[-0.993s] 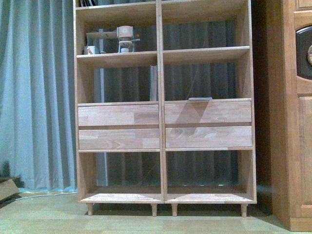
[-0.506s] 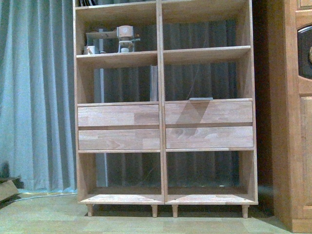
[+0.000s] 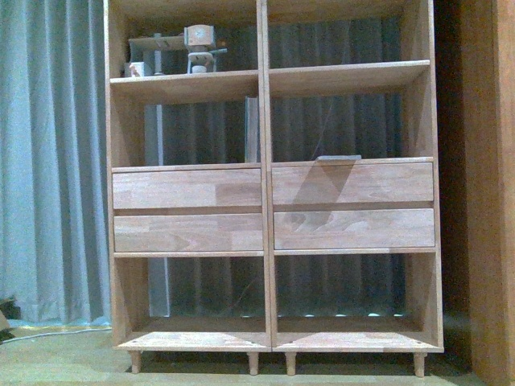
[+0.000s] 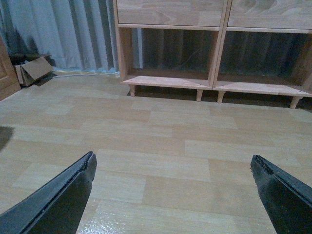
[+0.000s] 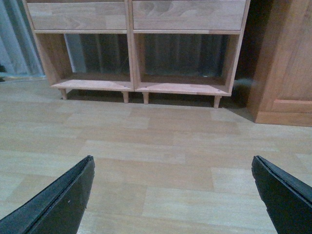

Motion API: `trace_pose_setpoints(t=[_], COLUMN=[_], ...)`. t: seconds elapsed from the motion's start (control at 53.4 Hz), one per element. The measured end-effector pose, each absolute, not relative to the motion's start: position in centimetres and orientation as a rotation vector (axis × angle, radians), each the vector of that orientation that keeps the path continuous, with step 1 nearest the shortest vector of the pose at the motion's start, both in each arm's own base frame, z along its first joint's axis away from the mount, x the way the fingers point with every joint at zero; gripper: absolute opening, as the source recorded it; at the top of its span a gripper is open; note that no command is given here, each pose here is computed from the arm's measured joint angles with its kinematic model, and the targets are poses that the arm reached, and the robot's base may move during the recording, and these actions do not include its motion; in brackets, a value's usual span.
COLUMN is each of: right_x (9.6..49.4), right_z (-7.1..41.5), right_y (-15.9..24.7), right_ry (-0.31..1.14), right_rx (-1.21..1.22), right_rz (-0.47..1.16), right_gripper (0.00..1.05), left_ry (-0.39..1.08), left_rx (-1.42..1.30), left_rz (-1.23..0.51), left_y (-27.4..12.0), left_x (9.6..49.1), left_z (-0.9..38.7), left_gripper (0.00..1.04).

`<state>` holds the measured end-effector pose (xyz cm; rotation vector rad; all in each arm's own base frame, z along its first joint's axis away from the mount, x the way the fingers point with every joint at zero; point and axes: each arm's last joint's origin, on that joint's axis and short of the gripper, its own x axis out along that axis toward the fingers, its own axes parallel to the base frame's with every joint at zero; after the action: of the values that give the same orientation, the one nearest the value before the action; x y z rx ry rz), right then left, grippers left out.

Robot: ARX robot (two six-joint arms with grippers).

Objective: Organize books on shelf

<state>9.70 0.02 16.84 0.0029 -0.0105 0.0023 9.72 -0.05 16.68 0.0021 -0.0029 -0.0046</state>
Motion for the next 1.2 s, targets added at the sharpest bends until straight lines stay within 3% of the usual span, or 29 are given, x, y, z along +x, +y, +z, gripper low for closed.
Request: trace_pose_setpoints(t=[1.199], right_x=[9.7], right_z=[16.84], right_y=[0.02], right_ry=[-0.011], right_rx=[0.003], right_rz=[0.002], right_gripper=[0.98], left_ry=[-0.004], left_rx=[0.002], left_rz=[-0.005], left_y=[-0.05], left_x=[9.72], left_z=[16.69], left_gripper=[0.98])
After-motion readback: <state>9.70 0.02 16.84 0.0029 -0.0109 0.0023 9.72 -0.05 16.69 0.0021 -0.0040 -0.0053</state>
